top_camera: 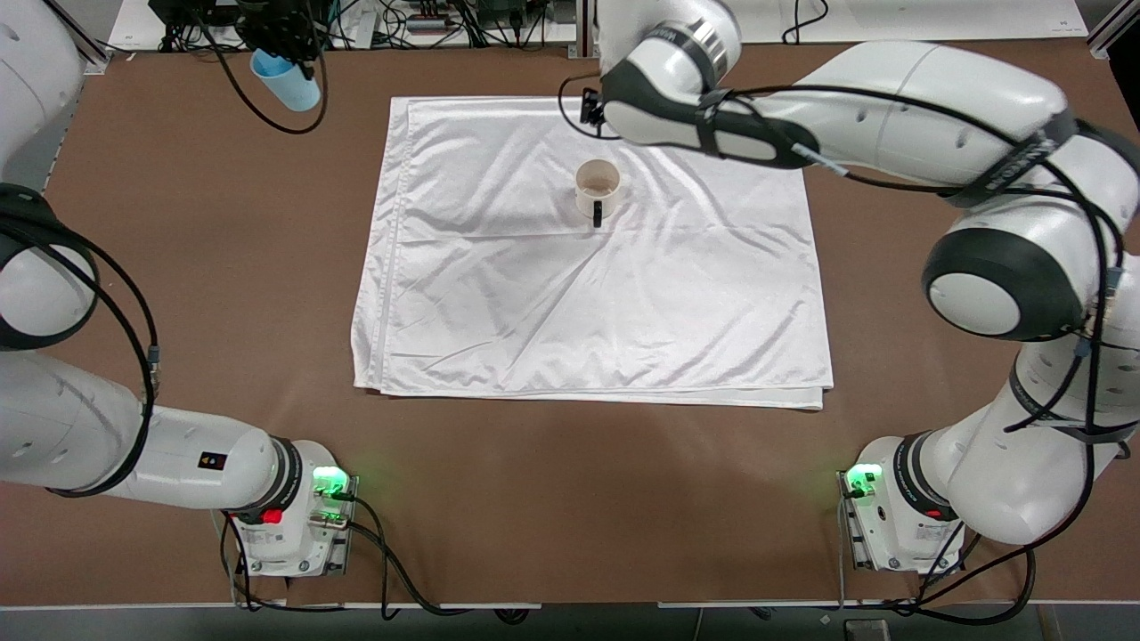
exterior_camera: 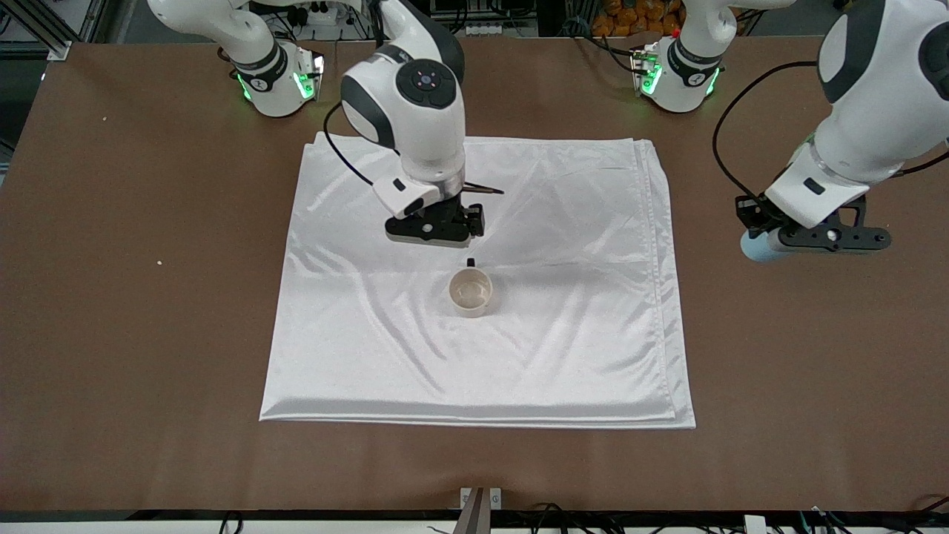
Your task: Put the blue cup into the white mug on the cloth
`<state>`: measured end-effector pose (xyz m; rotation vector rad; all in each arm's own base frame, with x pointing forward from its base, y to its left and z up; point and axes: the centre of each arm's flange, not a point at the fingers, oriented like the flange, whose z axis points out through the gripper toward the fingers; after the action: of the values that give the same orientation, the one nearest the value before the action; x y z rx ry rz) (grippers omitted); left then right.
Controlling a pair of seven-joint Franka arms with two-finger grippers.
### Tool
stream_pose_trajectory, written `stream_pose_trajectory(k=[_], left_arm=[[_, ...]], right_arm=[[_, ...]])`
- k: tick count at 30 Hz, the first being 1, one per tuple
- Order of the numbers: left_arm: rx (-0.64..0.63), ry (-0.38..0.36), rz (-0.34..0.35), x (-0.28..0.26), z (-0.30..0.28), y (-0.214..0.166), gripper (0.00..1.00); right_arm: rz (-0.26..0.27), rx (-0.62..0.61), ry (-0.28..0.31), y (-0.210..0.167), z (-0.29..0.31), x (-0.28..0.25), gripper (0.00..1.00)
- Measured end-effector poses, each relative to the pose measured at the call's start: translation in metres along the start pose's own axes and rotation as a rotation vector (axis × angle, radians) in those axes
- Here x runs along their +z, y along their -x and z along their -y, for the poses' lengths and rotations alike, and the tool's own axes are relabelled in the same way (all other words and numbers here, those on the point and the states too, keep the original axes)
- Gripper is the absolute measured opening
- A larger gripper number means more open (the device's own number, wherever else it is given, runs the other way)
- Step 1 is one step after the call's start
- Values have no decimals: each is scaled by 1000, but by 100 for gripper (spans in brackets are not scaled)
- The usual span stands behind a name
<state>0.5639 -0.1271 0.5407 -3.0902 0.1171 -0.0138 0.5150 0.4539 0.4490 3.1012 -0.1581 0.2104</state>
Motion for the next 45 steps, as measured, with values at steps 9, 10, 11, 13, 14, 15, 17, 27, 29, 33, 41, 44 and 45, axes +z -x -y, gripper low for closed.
stream_pose_trajectory(k=[9, 10, 11, 13, 14, 15, 17, 27, 29, 33, 41, 44, 45], left_arm=[[-44, 9, 26, 16, -71, 0, 4], [-51, 10, 27, 17, -77, 0, 4], [-59, 13, 27, 18, -84, -1, 4], [-73, 19, 26, 18, -97, -2, 4], [-80, 21, 25, 18, -103, -2, 4], [-87, 22, 24, 18, -109, -2, 4], [-99, 20, 23, 19, -120, -3, 4], [-157, 12, 23, 30, -180, -1, 4], [-166, 12, 22, 32, -192, -1, 4], [-177, 25, 26, 36, -216, 0, 4], [-202, 6, 11, 56, -271, 0, 4], [-211, 3, 7, 71, -295, 1, 4], [-213, 7, 6, 76, -304, 1, 4]], right_arm=[[45, 25, 15, -33, -78, -68, 100], [47, 27, 16, -36, -87, -75, 100], [47, 29, 17, -39, -95, -81, 100], [47, 25, 18, -44, -112, -94, 100], [47, 22, 19, -46, -120, -100, 100], [47, 20, 20, -48, -128, -105, 100], [50, 15, 22, -53, -144, -114, 100], [93, -42, -2, -80, -241, -149, 100], [93, -55, -3, -83, -259, -156, 100], [99, -76, -1, -87, -289, -166, 100], [100, -62, -1, -92, -330, -177, 100], [99, -52, -1, -95, -340, -178, 100], [99, -54, -1, -96, -343, -178, 100]])
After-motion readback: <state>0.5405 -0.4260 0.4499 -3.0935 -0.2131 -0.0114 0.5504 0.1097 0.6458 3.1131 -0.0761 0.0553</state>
